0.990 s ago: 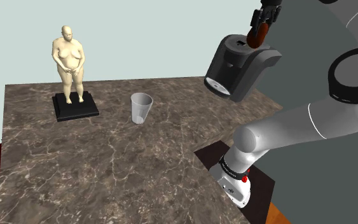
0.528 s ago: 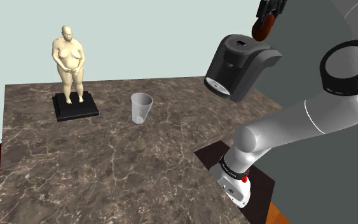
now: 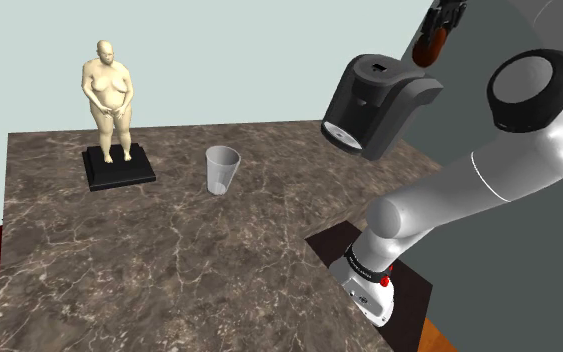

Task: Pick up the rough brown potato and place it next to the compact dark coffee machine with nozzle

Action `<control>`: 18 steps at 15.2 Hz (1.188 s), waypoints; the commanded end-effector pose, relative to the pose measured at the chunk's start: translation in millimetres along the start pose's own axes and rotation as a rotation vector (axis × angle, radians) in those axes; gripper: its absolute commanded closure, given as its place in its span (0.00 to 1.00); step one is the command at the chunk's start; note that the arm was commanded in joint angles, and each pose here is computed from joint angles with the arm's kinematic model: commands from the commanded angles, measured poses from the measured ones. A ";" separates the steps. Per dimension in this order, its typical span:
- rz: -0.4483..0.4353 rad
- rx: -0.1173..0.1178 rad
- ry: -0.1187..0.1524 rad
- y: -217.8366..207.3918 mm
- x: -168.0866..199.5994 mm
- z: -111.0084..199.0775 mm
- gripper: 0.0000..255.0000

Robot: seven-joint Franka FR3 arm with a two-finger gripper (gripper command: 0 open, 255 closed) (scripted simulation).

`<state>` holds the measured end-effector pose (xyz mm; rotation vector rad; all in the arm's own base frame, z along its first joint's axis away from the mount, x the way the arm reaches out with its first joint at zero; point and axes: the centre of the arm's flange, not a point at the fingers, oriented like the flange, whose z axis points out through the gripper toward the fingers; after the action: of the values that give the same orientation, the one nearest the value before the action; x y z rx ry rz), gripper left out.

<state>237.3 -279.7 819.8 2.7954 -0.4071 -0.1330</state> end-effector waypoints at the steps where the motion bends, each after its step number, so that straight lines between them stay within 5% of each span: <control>1: -0.002 -0.001 0.001 23.4 -1.6 8.8 1.00; 13: -0.002 -0.001 0.001 173.6 0.0 59.0 1.00; 18: -0.002 -0.001 0.001 174.0 1.1 81.4 1.00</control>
<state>182.6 -462.0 802.5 2.7959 -0.4055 -0.1330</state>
